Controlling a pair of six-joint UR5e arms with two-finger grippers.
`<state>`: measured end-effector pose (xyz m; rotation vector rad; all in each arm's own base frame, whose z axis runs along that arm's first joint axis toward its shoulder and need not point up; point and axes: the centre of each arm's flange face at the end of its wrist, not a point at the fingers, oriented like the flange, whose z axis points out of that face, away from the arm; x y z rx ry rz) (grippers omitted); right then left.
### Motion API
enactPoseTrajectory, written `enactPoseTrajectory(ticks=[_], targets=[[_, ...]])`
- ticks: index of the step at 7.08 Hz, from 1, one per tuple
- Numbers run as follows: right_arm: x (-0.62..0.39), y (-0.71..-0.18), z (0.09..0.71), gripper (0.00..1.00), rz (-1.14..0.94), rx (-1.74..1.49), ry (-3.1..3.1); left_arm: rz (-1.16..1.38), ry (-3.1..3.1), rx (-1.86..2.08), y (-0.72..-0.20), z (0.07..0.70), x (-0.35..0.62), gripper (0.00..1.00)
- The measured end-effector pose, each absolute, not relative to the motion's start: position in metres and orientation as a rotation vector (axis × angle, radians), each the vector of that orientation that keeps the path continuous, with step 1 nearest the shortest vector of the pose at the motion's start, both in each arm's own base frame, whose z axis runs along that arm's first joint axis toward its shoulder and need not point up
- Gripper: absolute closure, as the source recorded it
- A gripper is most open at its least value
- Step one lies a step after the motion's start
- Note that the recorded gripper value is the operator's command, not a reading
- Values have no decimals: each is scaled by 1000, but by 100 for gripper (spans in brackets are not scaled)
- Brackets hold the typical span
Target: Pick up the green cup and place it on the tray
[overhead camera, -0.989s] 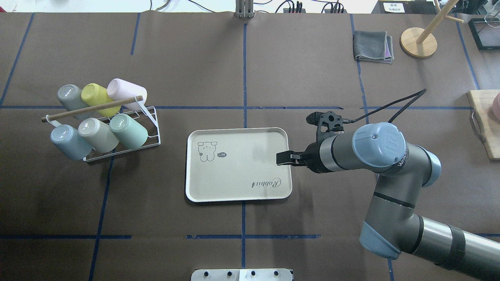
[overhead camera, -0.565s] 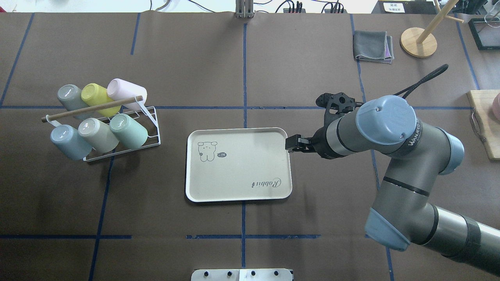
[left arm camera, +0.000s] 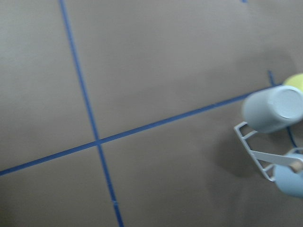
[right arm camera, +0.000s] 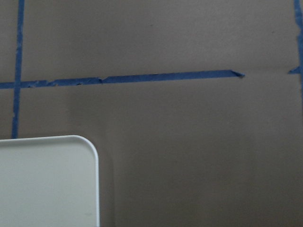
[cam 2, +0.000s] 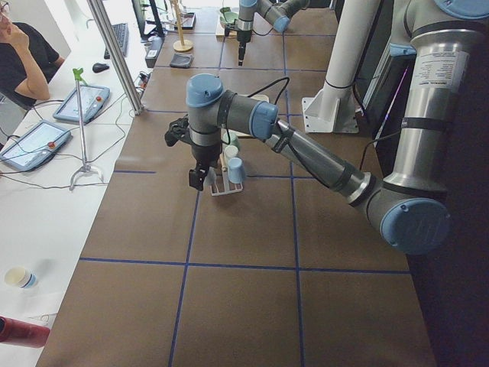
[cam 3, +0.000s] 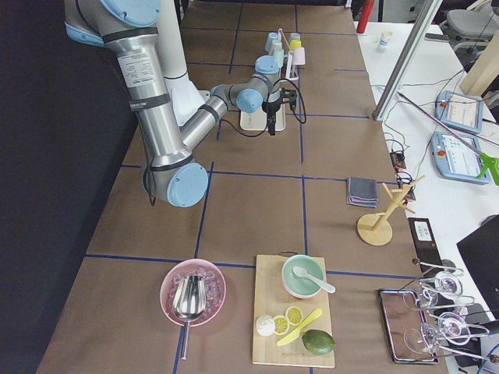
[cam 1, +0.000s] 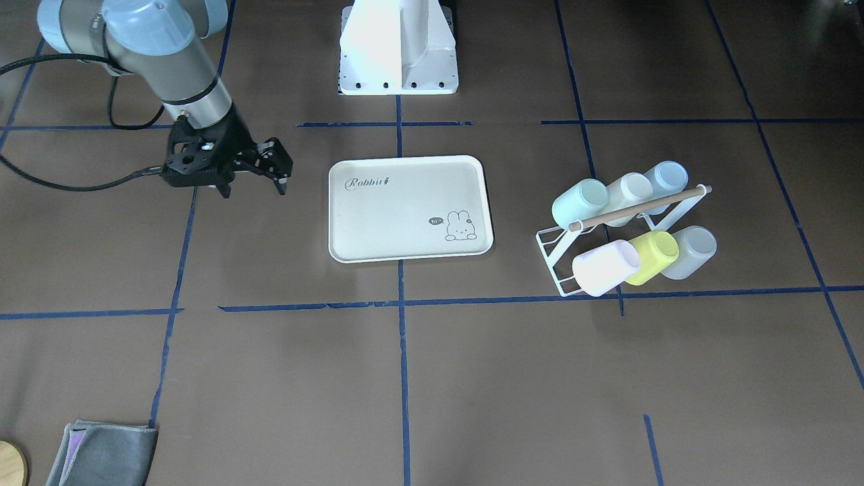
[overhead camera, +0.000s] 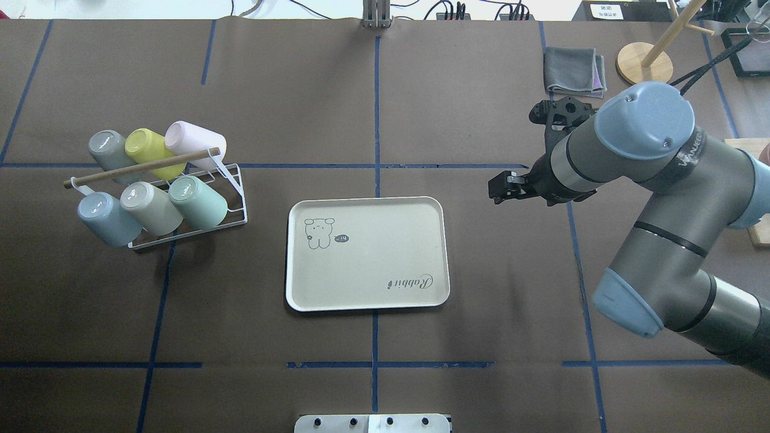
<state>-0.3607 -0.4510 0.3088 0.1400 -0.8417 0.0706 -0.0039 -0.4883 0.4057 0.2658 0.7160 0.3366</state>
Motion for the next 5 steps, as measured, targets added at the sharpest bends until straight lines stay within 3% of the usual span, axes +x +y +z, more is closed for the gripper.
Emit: enactPoseTrajectory(ticks=[5], targets=[[-263,-497,389,0,-19,168,-745,615,441,296,-472,311,117,0]])
